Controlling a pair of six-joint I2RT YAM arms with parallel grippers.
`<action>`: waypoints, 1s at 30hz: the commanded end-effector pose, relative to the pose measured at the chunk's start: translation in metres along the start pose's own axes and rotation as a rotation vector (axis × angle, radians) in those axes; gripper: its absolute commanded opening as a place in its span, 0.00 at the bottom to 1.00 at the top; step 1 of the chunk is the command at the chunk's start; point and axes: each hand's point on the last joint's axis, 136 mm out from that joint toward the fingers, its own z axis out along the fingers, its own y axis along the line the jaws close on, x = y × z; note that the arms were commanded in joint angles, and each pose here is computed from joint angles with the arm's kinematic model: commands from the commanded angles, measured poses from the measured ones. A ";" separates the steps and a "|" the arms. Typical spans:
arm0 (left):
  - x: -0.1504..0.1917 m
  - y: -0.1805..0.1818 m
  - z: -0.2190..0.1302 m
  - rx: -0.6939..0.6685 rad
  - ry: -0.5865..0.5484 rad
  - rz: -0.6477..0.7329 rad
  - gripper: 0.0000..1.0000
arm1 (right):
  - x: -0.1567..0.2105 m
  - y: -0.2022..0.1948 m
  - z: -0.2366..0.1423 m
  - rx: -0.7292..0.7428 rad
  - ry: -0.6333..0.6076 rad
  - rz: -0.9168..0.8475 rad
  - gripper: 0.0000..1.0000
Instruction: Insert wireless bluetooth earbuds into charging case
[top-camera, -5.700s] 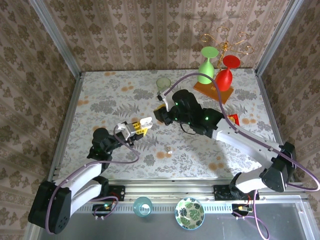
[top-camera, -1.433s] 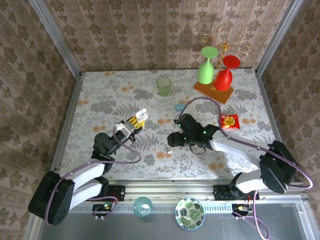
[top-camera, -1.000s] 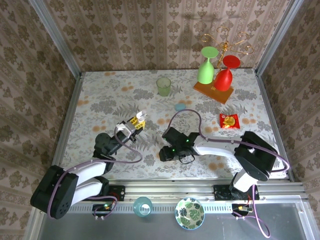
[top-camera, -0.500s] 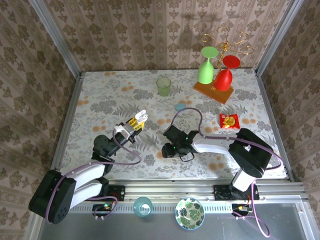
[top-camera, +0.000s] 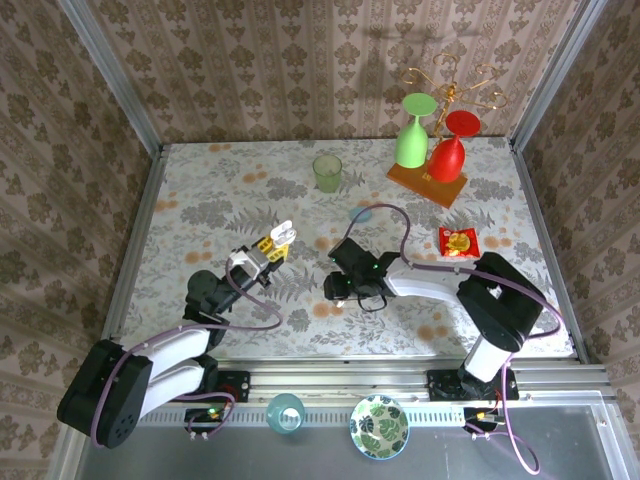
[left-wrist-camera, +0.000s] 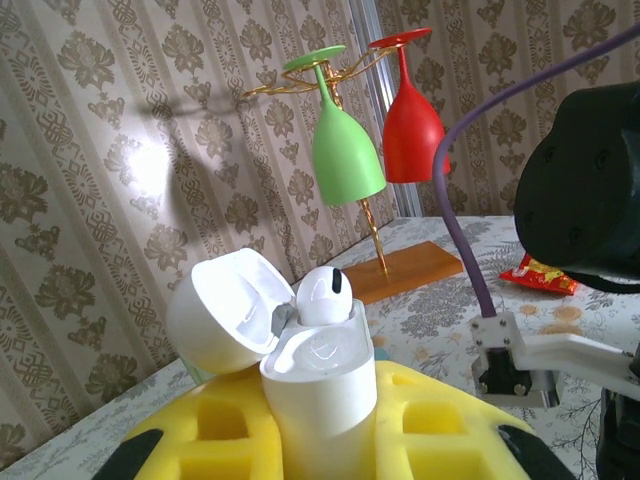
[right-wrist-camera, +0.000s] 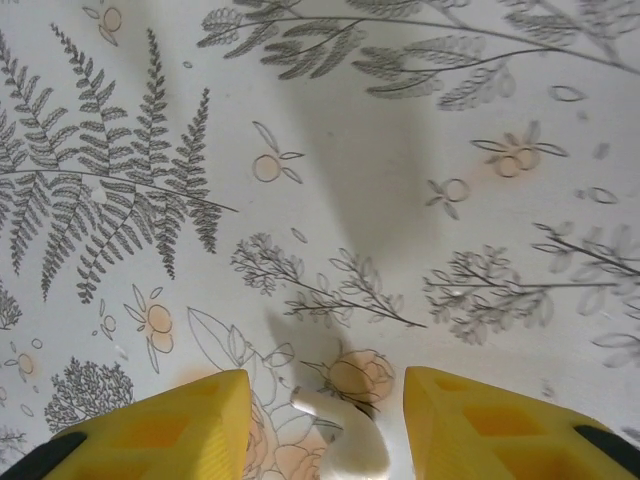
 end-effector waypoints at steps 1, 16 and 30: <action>-0.006 -0.003 -0.003 0.005 -0.024 0.014 0.00 | 0.003 -0.014 -0.013 0.044 -0.058 0.108 0.43; -0.006 -0.005 -0.004 0.013 -0.025 0.007 0.00 | 0.025 0.001 0.003 -0.100 -0.003 0.293 0.29; -0.004 -0.005 -0.004 0.015 -0.021 0.009 0.00 | 0.031 -0.008 0.015 -0.079 0.022 0.319 0.26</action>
